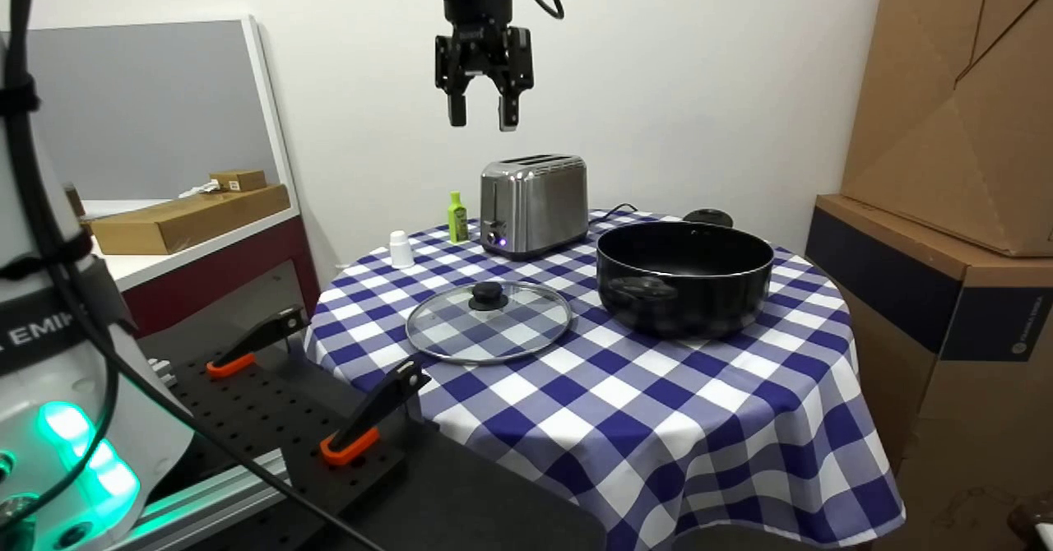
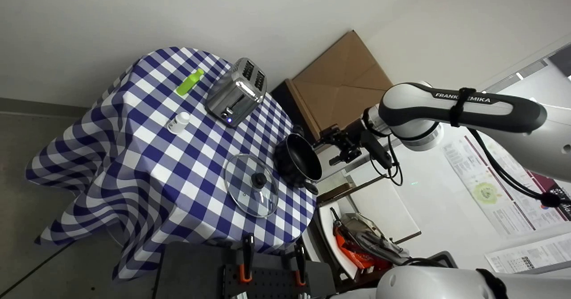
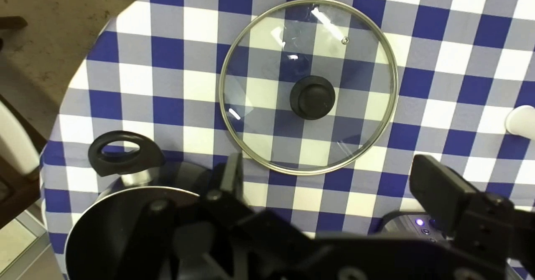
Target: Push down the toaster lever
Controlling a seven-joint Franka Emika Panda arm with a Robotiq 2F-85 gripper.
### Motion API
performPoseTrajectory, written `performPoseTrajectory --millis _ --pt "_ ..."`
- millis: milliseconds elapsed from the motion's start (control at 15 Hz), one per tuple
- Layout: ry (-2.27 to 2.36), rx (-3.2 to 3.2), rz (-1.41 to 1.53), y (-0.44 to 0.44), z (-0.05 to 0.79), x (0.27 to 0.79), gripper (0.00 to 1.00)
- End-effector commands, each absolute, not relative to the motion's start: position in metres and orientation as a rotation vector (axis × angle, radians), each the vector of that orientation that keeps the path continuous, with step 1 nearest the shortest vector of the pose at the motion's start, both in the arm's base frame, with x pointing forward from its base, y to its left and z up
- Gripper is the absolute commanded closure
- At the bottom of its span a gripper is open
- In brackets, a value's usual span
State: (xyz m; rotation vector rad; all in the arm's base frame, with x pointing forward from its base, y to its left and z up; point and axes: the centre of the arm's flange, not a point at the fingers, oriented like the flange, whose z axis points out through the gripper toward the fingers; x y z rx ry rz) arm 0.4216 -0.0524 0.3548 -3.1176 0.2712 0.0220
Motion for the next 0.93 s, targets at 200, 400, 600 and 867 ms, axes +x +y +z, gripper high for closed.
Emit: performPoseTrajectory --millis 200,400,600,867 --pt "0.292 -3.122 -0.008 -0.0518 0.3629 0.4188 0.0" --pt "0.299 -3.122 -0.015 -0.0515 0.3647 0.4164 0.0" --pt "0.301 -3.122 -0.017 -0.0515 0.365 0.416 0.0" --pt "0.301 -3.121 -0.015 -0.0514 0.3647 0.4156 0.0"
